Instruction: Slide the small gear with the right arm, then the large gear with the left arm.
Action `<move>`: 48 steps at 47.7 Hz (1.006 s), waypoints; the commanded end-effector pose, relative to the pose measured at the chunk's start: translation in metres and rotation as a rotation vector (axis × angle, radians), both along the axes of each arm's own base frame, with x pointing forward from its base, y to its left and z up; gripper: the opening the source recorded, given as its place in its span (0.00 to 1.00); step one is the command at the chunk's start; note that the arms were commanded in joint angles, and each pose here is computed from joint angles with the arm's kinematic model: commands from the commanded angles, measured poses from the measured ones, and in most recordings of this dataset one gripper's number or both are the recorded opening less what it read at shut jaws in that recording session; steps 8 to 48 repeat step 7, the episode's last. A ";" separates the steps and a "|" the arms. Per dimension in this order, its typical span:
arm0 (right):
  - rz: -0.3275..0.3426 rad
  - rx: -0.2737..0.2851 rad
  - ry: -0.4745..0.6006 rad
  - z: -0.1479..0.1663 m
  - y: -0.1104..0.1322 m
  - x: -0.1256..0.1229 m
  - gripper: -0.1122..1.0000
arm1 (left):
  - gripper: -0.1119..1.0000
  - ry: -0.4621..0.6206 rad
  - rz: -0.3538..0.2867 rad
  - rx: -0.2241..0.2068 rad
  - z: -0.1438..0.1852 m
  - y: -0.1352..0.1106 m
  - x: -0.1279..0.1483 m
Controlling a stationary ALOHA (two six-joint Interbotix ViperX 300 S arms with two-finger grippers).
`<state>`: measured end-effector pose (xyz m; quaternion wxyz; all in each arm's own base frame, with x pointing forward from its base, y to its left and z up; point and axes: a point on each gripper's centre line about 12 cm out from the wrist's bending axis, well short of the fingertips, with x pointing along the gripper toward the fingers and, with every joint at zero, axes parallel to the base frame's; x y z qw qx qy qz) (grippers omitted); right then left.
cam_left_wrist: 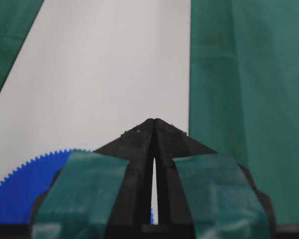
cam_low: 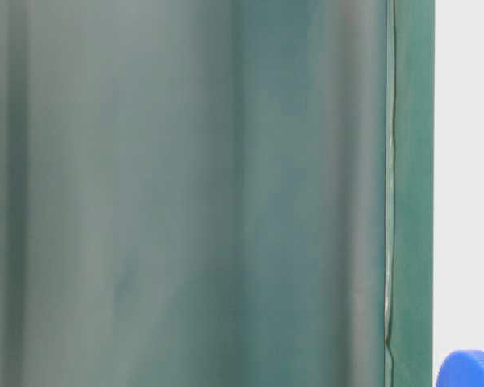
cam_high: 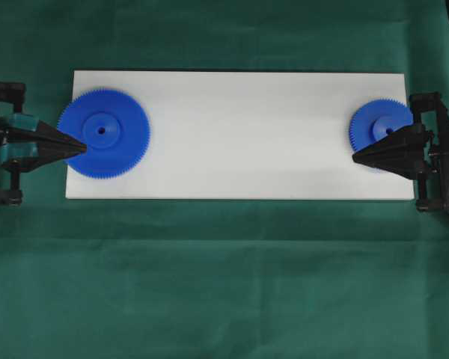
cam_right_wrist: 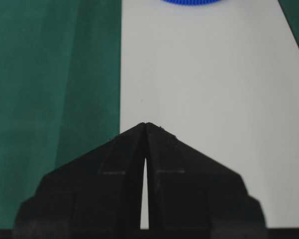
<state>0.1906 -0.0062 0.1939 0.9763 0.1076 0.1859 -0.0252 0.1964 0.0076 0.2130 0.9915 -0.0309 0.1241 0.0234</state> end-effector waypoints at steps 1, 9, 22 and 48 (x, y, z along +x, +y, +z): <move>0.004 -0.003 -0.024 0.007 0.001 0.001 0.55 | 0.10 -0.024 -0.004 0.004 0.005 -0.001 0.000; 0.000 -0.005 -0.041 0.008 0.000 -0.003 0.55 | 0.10 -0.023 -0.004 0.002 0.003 -0.001 -0.002; 0.000 -0.005 -0.041 0.008 0.000 -0.003 0.55 | 0.10 -0.023 -0.004 0.002 0.003 -0.001 -0.002; 0.000 -0.005 -0.041 0.008 0.000 -0.003 0.55 | 0.10 -0.023 -0.004 0.002 0.003 -0.001 -0.002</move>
